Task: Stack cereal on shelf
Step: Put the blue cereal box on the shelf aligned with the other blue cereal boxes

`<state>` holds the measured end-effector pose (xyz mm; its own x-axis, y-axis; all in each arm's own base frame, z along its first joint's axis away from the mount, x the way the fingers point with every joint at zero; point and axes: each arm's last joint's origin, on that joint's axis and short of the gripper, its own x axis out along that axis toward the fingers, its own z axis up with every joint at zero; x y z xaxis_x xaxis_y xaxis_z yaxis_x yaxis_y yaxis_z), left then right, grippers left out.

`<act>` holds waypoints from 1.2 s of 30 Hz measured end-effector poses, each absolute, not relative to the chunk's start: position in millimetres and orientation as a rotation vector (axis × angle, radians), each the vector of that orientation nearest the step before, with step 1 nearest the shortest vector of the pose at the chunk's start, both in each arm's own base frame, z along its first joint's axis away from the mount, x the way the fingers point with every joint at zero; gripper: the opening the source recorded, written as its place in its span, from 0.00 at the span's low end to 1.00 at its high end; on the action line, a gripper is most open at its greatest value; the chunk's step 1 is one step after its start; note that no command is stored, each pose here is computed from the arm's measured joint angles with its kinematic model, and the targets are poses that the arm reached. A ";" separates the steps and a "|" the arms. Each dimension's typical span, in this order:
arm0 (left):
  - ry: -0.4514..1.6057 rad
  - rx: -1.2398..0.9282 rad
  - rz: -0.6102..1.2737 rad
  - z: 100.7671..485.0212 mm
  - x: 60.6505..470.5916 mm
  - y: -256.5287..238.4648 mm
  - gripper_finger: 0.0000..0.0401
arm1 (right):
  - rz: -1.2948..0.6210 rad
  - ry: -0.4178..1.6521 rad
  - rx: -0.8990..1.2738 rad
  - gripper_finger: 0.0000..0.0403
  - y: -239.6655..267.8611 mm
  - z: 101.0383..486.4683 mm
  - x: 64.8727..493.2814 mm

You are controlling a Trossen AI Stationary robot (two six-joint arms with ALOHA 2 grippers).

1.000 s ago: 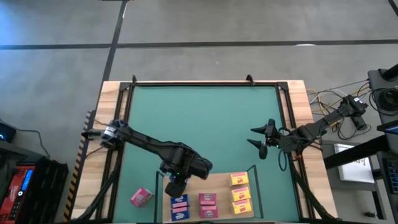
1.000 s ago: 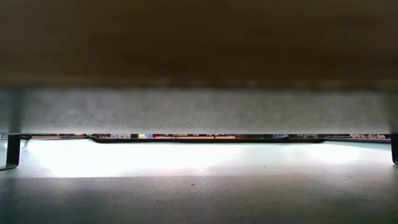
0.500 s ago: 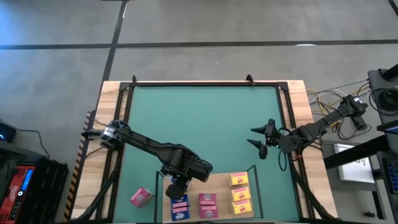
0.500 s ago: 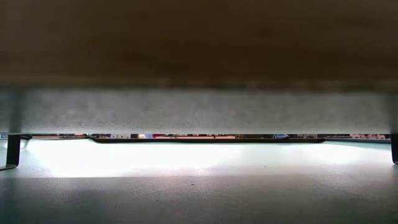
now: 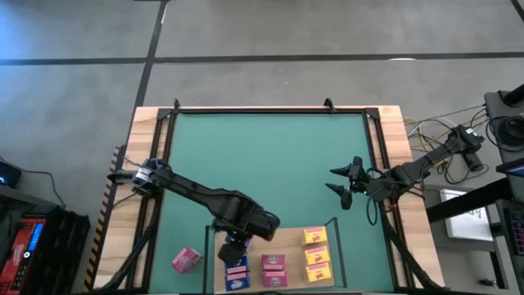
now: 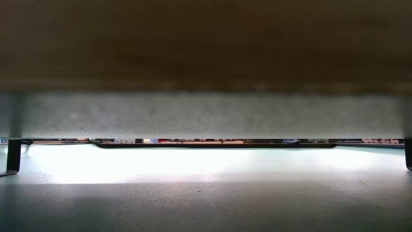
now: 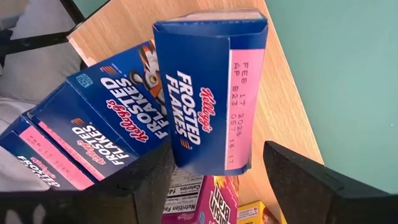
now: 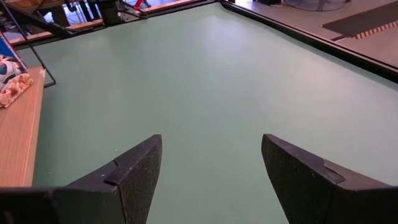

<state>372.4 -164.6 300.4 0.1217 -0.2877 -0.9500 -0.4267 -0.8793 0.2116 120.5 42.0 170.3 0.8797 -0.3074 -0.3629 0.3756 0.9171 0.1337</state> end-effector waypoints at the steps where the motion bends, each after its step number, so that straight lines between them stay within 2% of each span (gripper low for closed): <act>1: 0.726 -2.268 1.872 300.5 372.7 -164.7 0.58 | -0.358 0.344 0.203 0.66 42.0 170.3 120.4; 12: 0.749 -2.331 1.786 314.4 373.3 -166.8 0.66 | -0.358 0.343 0.204 0.66 42.0 170.4 120.4; 17: 0.676 -2.331 1.745 327.8 369.7 -166.6 0.68 | -0.358 0.344 0.203 0.66 42.0 170.3 120.4; 24: 0.541 -2.240 1.835 334.6 361.7 -152.7 0.68 | -0.359 0.344 0.203 0.66 42.0 170.2 120.4; 31: 0.392 -2.150 1.940 325.6 362.3 -130.0 0.68 | -0.358 0.344 0.203 0.66 42.0 170.2 120.4; 36: 0.369 -2.107 1.974 317.8 363.3 -123.9 0.68 | -0.358 0.344 0.203 0.66 42.0 170.3 120.4</act>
<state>363.3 -123.9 317.8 0.0605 -0.0260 -0.9978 -0.3363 -0.9417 0.0042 120.4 42.0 170.3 0.8796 -0.3072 -0.3631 0.3754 0.9172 0.1335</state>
